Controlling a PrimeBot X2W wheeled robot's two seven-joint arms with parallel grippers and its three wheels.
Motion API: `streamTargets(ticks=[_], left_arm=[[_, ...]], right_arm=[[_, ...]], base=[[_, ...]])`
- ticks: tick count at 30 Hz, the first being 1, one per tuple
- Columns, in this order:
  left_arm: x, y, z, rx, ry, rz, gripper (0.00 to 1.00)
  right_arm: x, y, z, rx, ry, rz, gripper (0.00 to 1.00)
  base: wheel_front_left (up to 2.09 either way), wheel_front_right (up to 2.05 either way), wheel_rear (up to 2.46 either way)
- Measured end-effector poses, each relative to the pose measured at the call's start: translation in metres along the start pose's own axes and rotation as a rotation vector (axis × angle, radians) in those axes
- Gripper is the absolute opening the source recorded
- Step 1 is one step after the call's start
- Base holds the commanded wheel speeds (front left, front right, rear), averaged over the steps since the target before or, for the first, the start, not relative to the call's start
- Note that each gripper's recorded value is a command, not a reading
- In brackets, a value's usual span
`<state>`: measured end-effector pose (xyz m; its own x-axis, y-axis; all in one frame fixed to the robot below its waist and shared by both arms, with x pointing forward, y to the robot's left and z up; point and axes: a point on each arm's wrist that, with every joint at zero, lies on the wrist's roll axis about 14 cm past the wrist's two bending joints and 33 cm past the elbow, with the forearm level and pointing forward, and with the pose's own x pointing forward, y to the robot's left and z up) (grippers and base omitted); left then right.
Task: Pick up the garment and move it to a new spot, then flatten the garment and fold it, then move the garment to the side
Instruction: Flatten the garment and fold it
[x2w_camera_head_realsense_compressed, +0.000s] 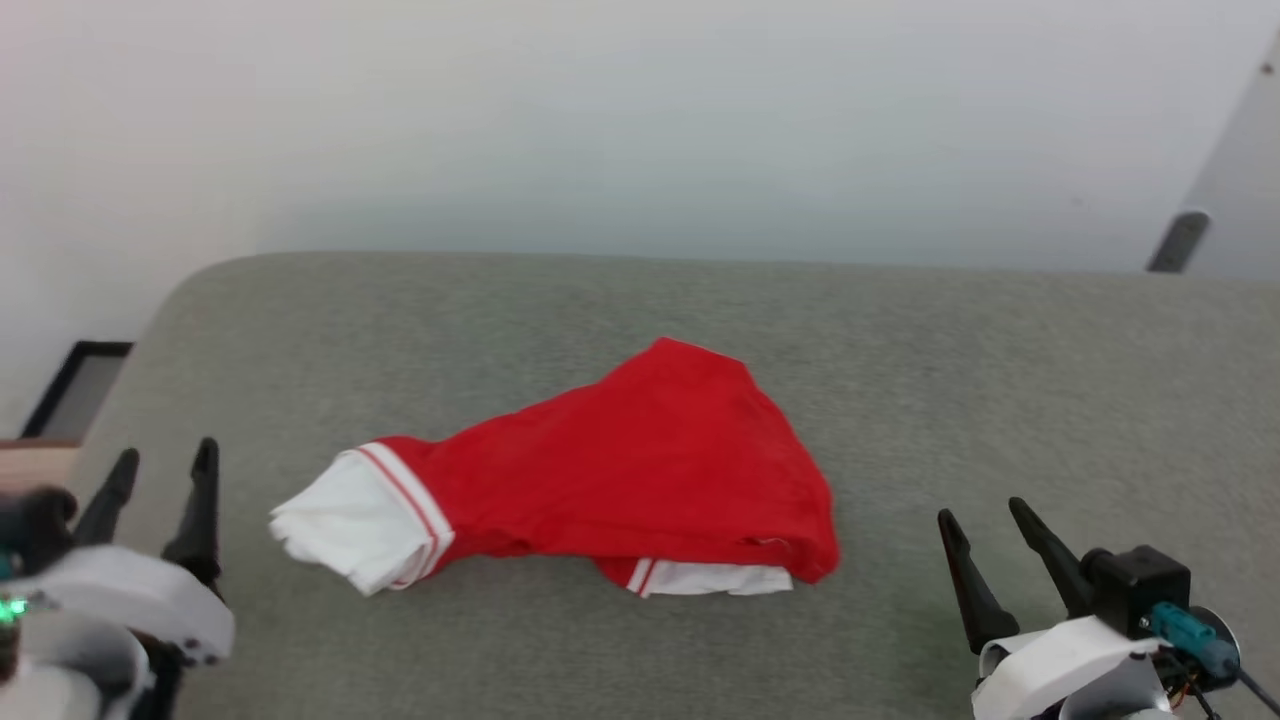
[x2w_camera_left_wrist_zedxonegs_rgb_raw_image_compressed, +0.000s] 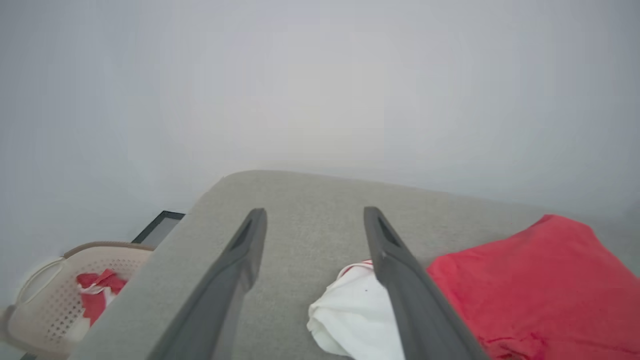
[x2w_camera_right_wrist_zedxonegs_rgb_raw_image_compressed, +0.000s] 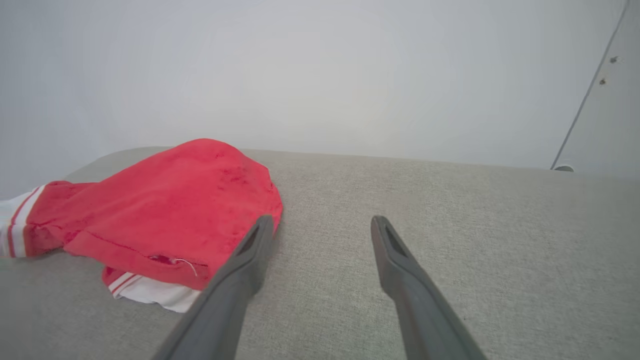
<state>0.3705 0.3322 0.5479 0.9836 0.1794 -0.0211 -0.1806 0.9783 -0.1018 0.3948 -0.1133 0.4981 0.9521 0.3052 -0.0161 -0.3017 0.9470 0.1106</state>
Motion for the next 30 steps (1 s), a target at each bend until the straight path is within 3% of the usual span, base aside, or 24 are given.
streamTargets(ticks=[7, 14, 30], left_arm=[[-0.051, 0.006, -0.001, -0.025, -0.117, 0.062, 1.00], [-0.082, 0.021, -0.007, -0.076, -0.149, 0.150, 1.00], [-0.091, 0.030, -0.033, -0.143, -0.118, 0.246, 1.00]], right_arm=[[0.025, 0.034, 0.006, 0.029, 0.049, 0.116, 1.00], [0.049, 0.057, -0.014, 0.025, 0.230, 0.191, 1.00], [0.066, 0.071, -0.102, 0.101, 0.680, 0.203, 1.00]], base=[[0.00, 0.00, 0.00], [0.00, 0.00, 0.00], [0.00, 0.00, 0.00]])
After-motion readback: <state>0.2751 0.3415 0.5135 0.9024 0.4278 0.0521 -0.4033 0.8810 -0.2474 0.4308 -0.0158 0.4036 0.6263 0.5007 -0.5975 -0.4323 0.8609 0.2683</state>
